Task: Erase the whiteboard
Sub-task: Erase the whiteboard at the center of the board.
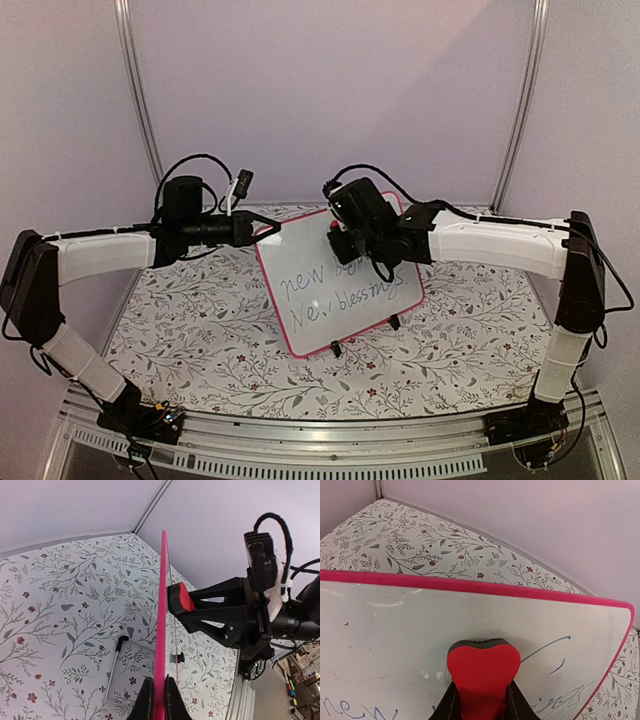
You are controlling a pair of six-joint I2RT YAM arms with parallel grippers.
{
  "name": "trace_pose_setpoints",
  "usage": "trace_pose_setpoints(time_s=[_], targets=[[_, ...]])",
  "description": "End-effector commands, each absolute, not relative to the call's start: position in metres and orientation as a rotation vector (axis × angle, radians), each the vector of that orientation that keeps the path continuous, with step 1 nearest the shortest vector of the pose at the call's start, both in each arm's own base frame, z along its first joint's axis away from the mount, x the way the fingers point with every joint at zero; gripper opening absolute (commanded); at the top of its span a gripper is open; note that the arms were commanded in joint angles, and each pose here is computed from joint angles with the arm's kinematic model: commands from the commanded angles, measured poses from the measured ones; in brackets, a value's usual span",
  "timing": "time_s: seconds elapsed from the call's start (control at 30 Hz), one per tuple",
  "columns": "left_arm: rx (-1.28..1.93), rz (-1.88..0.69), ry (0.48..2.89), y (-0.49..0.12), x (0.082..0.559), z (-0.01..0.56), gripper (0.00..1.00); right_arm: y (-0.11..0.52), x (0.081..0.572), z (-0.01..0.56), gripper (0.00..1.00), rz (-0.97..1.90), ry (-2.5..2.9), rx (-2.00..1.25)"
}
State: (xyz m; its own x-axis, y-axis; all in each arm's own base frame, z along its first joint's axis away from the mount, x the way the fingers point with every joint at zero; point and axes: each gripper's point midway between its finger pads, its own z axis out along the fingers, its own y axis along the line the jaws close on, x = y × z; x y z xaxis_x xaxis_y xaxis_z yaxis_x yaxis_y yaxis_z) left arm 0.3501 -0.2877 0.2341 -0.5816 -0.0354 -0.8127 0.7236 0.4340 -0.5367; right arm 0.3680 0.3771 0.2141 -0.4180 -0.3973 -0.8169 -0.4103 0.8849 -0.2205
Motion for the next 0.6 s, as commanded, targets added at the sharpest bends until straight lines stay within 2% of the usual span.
trace_pose_setpoints(time_s=[0.0, 0.57], targets=[[0.728, -1.225, 1.712, -0.299, 0.331, 0.273, 0.00, 0.359, 0.362, 0.181, 0.00, -0.025, 2.131, -0.646], [0.726, -1.224, 1.712, -0.298, 0.331, 0.273, 0.00, 0.346, 0.348, 0.166, 0.00, -0.025, 2.168, -0.668]])
